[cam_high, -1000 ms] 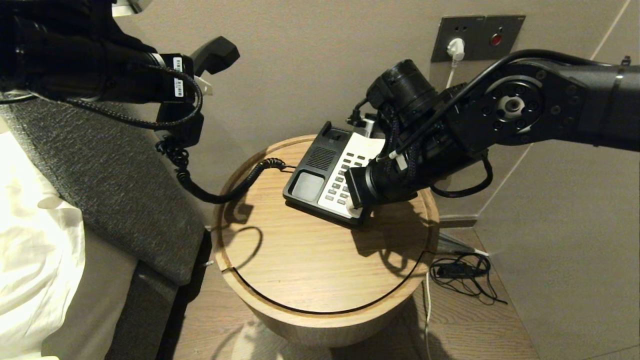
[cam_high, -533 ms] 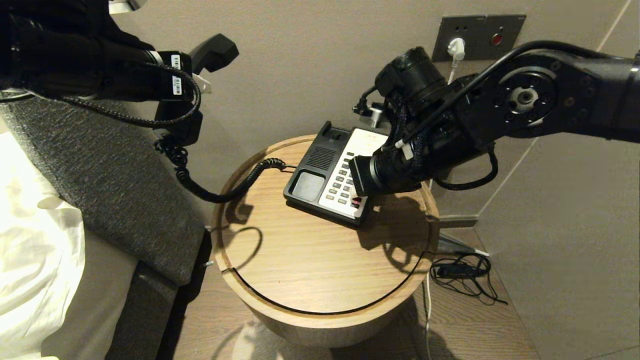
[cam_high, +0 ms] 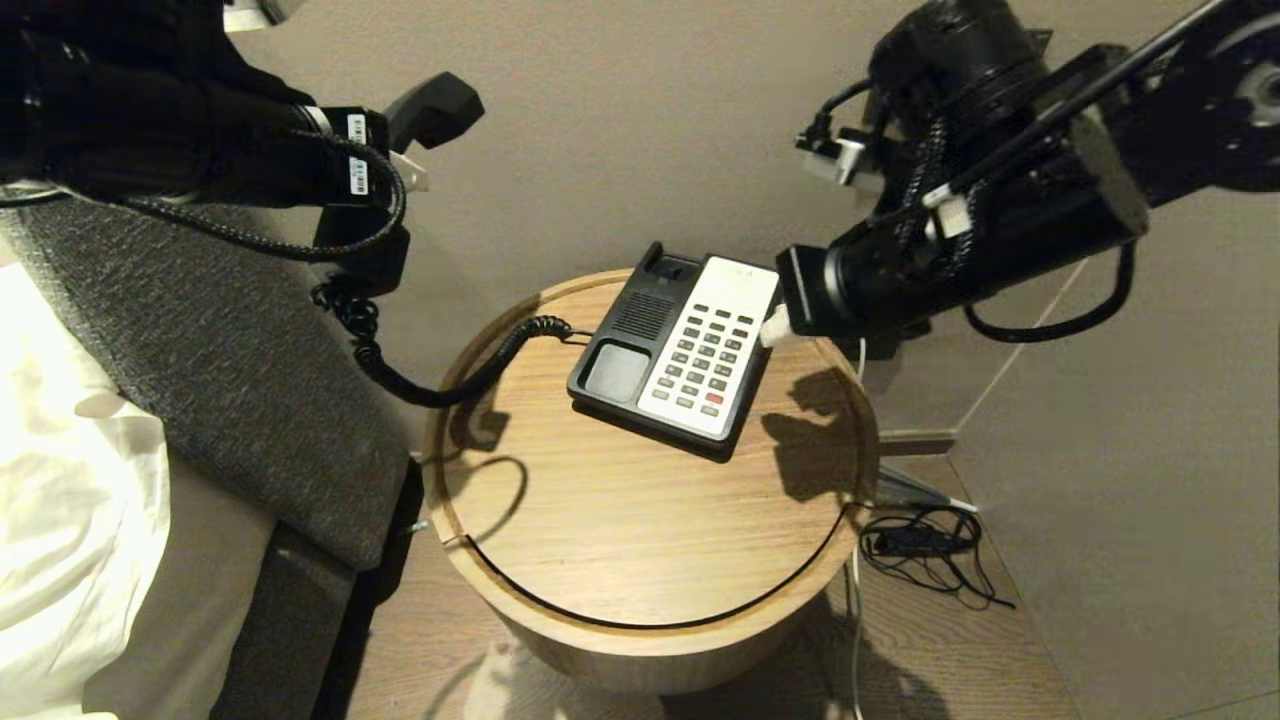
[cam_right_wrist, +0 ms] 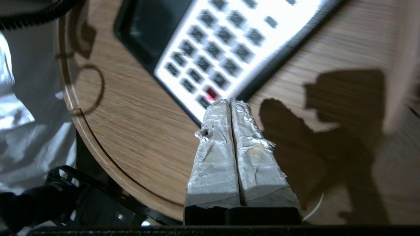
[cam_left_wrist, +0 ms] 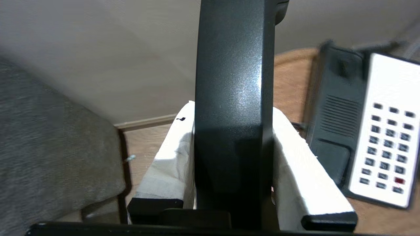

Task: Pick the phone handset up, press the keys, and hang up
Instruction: Put the handset back

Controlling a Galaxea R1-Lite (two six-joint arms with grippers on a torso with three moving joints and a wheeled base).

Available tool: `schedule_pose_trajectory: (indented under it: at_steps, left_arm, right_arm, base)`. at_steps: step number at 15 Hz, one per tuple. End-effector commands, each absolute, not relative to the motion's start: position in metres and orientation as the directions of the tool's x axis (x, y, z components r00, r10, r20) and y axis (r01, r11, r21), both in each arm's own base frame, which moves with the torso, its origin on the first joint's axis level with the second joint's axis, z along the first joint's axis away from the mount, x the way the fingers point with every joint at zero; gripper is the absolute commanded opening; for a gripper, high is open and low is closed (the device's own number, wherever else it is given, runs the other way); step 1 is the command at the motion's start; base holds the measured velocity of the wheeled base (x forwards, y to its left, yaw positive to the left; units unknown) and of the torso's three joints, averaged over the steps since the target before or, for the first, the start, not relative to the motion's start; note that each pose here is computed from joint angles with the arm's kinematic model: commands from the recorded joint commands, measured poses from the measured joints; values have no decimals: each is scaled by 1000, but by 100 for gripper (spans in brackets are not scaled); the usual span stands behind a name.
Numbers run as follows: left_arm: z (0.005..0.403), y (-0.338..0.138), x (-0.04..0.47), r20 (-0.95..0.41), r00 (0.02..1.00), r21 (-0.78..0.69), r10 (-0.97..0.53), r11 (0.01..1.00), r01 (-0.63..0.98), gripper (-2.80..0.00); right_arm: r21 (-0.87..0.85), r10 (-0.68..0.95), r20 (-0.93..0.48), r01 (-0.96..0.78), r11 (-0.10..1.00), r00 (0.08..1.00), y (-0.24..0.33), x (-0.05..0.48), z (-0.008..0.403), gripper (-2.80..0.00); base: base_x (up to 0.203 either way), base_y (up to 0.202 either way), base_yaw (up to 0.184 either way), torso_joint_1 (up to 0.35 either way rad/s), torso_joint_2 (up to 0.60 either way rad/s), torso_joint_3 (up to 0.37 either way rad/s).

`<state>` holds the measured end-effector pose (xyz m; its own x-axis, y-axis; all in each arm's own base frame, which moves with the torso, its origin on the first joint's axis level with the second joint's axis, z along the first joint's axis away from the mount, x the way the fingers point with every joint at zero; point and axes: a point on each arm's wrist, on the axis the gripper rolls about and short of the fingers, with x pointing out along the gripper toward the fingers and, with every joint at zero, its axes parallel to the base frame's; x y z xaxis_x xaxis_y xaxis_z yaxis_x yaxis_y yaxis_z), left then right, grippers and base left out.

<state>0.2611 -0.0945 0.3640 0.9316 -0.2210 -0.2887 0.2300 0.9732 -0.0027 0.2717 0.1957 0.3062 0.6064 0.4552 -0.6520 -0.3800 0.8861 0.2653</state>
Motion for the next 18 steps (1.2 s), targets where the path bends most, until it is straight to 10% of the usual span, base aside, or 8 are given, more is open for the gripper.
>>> schedule_pose_trajectory:
  at_steps: [1, 9, 18]
  left_arm:
    - [356, -107, 267, -318, 916, 1, -246, 966, 260, -280]
    - [320, -171, 283, -411, 841, 33, -351, 917, 399, -280]
    - [291, -213, 290, -469, 827, 107, -310, 910, 401, -280]
  right_arm:
    - [297, 437, -586, -321, 899, 682, 157, 255, 338, -280]
    - [472, 312, -406, -95, 877, 859, 43, 125, 409, -280]
    - [593, 298, -388, -11, 805, 872, 9, 27, 391, -280]
  base:
    - [0, 0, 0, 0, 0, 0]
    - [0, 0, 0, 0, 0, 0]
    - [0, 0, 0, 0, 0, 0]
